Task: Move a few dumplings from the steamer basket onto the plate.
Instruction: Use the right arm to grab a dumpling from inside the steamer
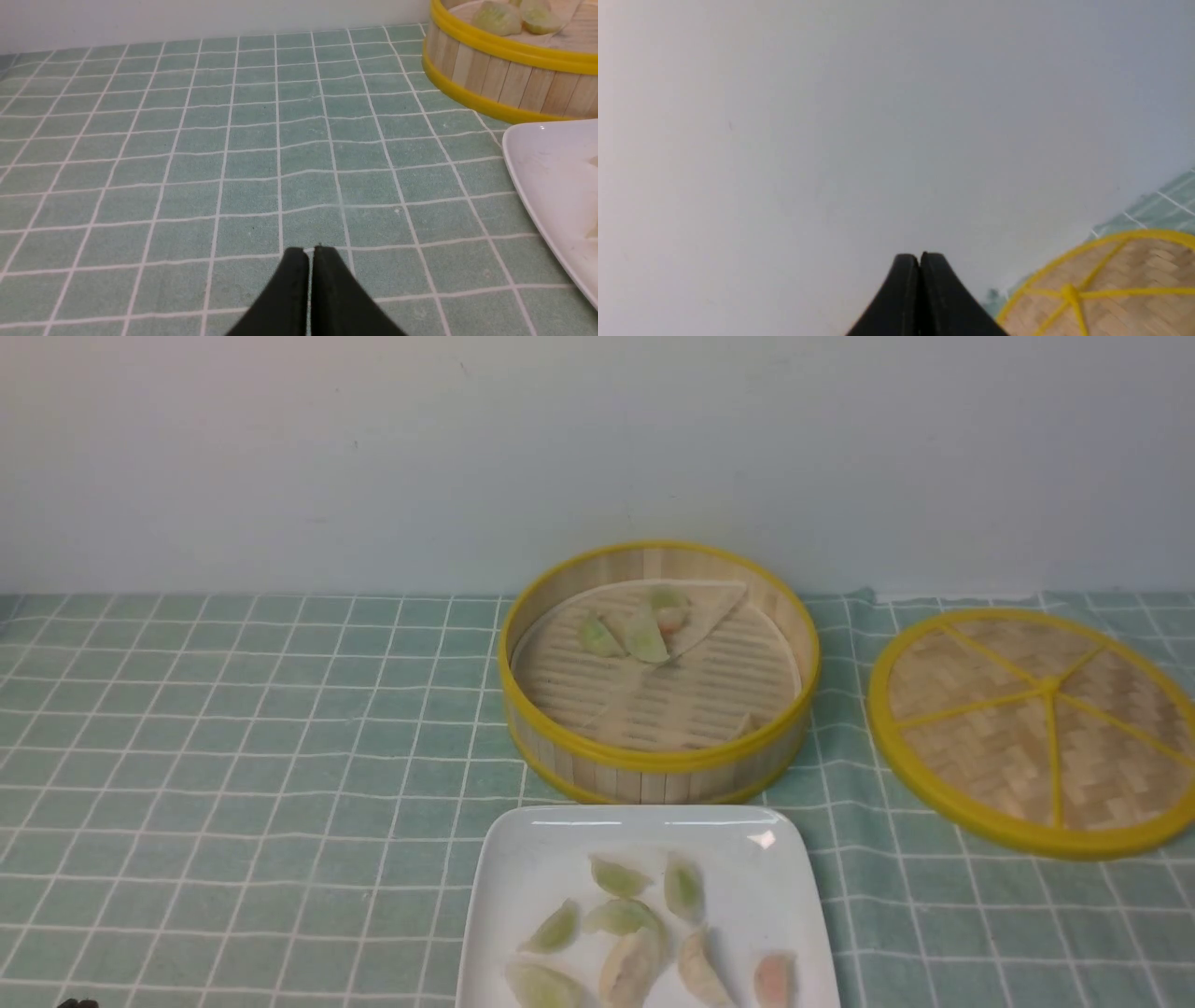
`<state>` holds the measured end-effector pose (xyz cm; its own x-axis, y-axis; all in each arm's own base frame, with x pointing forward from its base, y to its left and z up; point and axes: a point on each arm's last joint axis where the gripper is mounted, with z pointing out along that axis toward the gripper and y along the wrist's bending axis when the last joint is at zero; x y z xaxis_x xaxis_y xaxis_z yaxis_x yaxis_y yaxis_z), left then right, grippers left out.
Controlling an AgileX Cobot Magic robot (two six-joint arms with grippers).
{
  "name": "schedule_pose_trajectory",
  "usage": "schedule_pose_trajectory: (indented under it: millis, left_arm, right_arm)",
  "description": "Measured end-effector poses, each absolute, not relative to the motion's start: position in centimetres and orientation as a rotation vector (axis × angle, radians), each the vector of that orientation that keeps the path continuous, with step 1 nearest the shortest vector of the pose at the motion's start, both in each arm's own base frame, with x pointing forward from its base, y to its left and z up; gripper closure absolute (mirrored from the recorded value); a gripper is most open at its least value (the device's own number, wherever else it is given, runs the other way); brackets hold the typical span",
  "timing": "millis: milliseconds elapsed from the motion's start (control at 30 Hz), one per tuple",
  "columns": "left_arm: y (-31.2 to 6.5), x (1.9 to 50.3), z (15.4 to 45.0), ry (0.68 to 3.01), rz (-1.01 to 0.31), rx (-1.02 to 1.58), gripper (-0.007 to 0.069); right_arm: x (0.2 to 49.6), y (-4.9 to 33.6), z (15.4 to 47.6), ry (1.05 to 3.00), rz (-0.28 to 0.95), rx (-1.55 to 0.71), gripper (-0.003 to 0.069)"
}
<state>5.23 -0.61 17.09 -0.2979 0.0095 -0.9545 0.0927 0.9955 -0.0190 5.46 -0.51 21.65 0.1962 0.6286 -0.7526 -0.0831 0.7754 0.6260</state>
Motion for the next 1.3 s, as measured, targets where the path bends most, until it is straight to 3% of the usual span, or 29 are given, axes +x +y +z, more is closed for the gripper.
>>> schedule_pose_trajectory:
  millis: [267, 400, 467, 500, 667, 833, 1000, 1300]
  left_arm:
    - [-0.6, 5.2, 17.1, 1.872, -0.082, 0.074, 0.0631]
    - [-0.6, 5.2, 17.1, 1.872, -0.082, 0.074, 0.0631]
    - [-0.6, 5.2, 17.1, 1.872, -0.081, 0.075, 0.0631]
    - [-0.6, 5.2, 17.1, 1.872, -0.081, 0.075, 0.0631]
    - [-0.6, 5.2, 17.1, 1.872, -0.080, 0.076, 0.0631]
    - [-0.6, 5.2, 17.1, 1.873, -0.080, 0.076, 0.0631]
    - [-0.6, 5.2, 17.1, 1.873, -0.080, 0.076, 0.0631]
    - [-0.6, 5.2, 17.1, 1.873, -0.080, 0.076, 0.0631]
  right_arm:
    - [5.1, -1.1, 23.1, 1.120, 0.624, 0.597, 0.0673]
    - [4.4, -0.2, 27.2, 1.191, 0.637, 0.476, 0.0673]
    - [4.3, 0.5, 31.3, 1.344, 0.588, 0.367, 0.0673]
    - [4.4, 0.5, 31.6, 1.360, 0.581, 0.363, 0.0673]
    - [9.5, 2.1, 36.8, 1.891, 0.424, 0.147, 0.0673]
    - [17.1, 4.4, 37.8, 2.222, 0.376, -0.077, 0.0673]
    - [24.9, 8.1, 36.7, 2.390, 0.391, -0.335, 0.0673]
    - [35.1, 16.1, 32.4, 2.500, 0.428, -0.589, 0.0669]
